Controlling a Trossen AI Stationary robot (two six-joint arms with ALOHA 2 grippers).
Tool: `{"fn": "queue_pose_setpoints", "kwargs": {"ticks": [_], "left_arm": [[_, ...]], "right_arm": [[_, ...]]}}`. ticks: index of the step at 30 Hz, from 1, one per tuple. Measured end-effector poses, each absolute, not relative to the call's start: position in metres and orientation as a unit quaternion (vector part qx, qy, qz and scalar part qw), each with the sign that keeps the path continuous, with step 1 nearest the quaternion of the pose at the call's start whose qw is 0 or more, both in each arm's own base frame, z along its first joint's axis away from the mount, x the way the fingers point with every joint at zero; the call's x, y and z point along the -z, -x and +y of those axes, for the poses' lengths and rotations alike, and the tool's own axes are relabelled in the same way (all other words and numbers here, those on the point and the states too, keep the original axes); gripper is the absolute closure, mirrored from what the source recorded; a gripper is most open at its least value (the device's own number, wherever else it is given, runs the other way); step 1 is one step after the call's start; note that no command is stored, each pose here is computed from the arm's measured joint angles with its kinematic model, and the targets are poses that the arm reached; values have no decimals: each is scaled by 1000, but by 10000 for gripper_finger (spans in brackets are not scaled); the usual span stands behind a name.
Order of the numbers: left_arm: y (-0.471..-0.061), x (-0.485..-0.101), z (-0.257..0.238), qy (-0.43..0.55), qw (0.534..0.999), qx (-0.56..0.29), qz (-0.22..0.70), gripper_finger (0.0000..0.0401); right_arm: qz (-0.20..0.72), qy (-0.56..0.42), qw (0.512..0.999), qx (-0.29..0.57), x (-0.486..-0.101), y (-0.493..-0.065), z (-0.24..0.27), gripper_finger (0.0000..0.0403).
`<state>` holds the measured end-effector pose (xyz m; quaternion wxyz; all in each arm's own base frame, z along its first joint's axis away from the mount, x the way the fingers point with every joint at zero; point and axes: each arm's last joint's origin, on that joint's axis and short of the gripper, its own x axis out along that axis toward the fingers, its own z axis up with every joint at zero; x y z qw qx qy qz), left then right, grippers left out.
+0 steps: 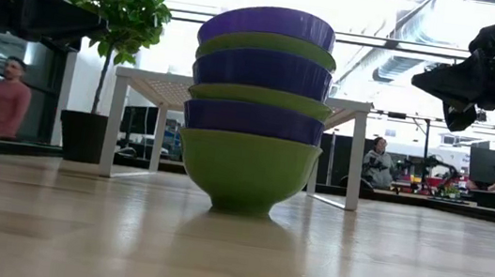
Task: Pick & Place Mini bowls
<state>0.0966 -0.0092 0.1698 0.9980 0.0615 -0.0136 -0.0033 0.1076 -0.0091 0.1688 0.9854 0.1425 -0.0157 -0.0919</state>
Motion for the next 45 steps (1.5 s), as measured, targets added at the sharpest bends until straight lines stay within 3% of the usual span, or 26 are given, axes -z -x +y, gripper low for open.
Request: {"fn": "queue_pose_setpoints", "kwargs": {"ticks": [30, 35, 45], "left_arm": [[-97, -170, -9, -61, 998, 3, -14, 329], [-97, -170, -9, -61, 998, 3, -13, 329], [-97, -170, -9, -61, 998, 3, -14, 329]], "right_arm": [[-16, -143, 985, 92, -169, -108, -9, 402], [-16, -203, 977, 68, -169, -108, -8, 402], [88, -185, 977, 62, -208, -111, -6, 402]]}}
